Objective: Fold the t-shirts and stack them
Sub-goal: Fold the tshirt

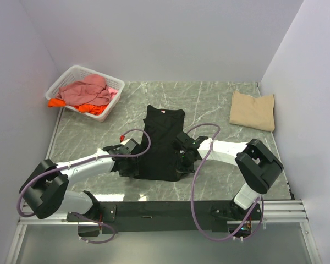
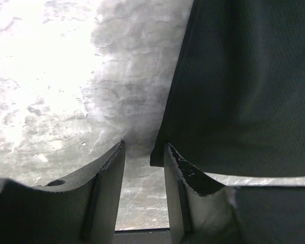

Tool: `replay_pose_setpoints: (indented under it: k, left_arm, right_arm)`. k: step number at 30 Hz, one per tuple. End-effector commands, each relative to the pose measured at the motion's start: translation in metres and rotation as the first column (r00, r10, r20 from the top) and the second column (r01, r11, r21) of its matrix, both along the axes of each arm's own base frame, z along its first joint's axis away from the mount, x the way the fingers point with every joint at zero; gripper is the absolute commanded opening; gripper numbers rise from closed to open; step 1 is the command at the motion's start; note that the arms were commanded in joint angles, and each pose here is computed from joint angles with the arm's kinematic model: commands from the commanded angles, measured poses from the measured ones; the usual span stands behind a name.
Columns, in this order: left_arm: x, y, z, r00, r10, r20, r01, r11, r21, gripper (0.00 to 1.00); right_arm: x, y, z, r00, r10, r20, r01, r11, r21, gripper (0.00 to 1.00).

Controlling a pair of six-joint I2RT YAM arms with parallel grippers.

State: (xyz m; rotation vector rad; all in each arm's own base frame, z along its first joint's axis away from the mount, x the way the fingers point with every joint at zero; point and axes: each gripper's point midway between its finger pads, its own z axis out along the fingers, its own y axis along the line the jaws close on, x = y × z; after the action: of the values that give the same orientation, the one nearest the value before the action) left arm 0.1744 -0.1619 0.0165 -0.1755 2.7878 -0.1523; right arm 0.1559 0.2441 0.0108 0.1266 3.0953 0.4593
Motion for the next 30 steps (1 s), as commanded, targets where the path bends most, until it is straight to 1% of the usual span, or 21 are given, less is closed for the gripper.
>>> replay_pose_setpoints:
  k: [1,3,10,15,18,19,21,22,23,24,26,28,29,30]
  left_arm:
    - [-0.002,-0.007,0.002,0.999,-0.038,0.013,0.039,0.998,-0.051,0.42]
    - [-0.005,-0.013,0.000,0.999,-0.050,0.006,0.050,0.995,-0.085,0.42]
    - [-0.015,-0.016,-0.006,0.998,-0.064,-0.018,0.061,0.993,-0.102,0.44]
    - [-0.014,-0.019,-0.006,0.997,-0.069,-0.022,0.067,0.993,-0.097,0.42]
    - [-0.015,-0.019,-0.009,0.997,-0.071,-0.034,0.068,0.994,-0.090,0.37]
    - [-0.016,-0.019,-0.010,0.997,-0.070,-0.037,0.066,0.994,-0.089,0.31]
    - [-0.016,-0.020,-0.011,0.996,-0.075,-0.038,0.071,0.993,-0.090,0.24]
    - [-0.016,-0.020,-0.011,0.996,-0.077,-0.038,0.073,0.993,-0.090,0.17]
    - [-0.016,-0.020,-0.010,0.996,-0.078,-0.038,0.074,0.993,-0.088,0.14]
    - [-0.017,-0.020,-0.011,0.996,-0.079,-0.040,0.075,0.993,-0.086,0.08]
    - [-0.017,-0.021,-0.010,0.996,-0.078,-0.041,0.074,0.993,-0.088,0.01]
    - [-0.019,-0.021,-0.008,0.995,-0.085,-0.043,0.081,0.992,-0.093,0.01]
    - [-0.020,-0.022,-0.007,0.995,-0.089,-0.042,0.085,0.992,-0.097,0.00]
    - [-0.020,-0.022,-0.005,0.995,-0.089,-0.039,0.085,0.991,-0.104,0.01]
  right_arm:
    - [0.003,-0.029,-0.013,0.999,-0.017,0.028,0.020,0.992,-0.122,0.07]
    - [0.005,-0.029,-0.013,0.999,-0.018,0.034,0.022,0.992,-0.121,0.07]
    - [0.007,-0.030,-0.011,0.999,-0.023,0.037,0.027,0.992,-0.121,0.07]
    - [0.008,-0.029,-0.010,0.999,-0.021,0.039,0.025,0.993,-0.117,0.07]
    - [0.008,-0.029,-0.010,0.999,-0.019,0.037,0.023,0.993,-0.117,0.07]
    - [0.008,-0.030,-0.010,0.999,-0.022,0.039,0.027,0.993,-0.117,0.07]
    - [0.007,-0.029,-0.009,0.999,-0.021,0.039,0.025,0.993,-0.113,0.07]
    - [0.008,-0.029,-0.009,0.999,-0.024,0.040,0.028,0.993,-0.112,0.07]
    - [0.008,-0.030,-0.009,0.999,-0.022,0.039,0.027,0.993,-0.115,0.07]
    - [0.008,-0.030,-0.009,0.999,-0.021,0.040,0.026,0.993,-0.117,0.07]
    - [0.008,-0.030,-0.008,0.999,-0.014,0.041,0.019,0.993,-0.121,0.06]
    - [0.008,-0.034,-0.006,0.999,-0.011,0.044,0.016,0.991,-0.136,0.05]
    - [0.008,-0.034,-0.004,0.999,-0.007,0.050,0.013,0.991,-0.135,0.01]
    - [0.007,-0.036,-0.003,0.999,-0.002,0.050,0.010,0.990,-0.142,0.00]
